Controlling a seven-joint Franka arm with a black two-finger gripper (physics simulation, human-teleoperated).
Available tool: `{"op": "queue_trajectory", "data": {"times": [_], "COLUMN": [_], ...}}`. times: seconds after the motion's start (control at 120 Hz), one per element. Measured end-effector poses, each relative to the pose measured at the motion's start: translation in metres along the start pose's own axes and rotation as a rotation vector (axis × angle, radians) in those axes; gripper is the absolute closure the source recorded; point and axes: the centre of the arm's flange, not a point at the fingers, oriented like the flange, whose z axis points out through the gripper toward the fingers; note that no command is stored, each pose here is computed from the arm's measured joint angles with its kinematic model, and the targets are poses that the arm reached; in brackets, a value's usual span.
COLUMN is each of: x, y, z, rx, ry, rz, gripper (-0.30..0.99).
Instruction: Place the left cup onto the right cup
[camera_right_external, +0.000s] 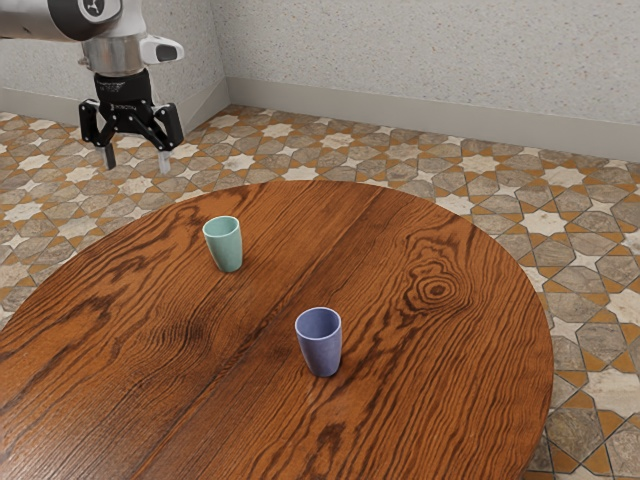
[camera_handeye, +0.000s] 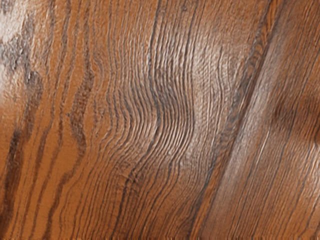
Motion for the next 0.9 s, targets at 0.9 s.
{"op": "queue_trajectory", "data": {"times": [0.9], "x": [0.144], "y": [0.116], "z": [0.060], "rx": [0.087], "ry": [0.095], "rz": [0.071], "gripper": [0.00]}}
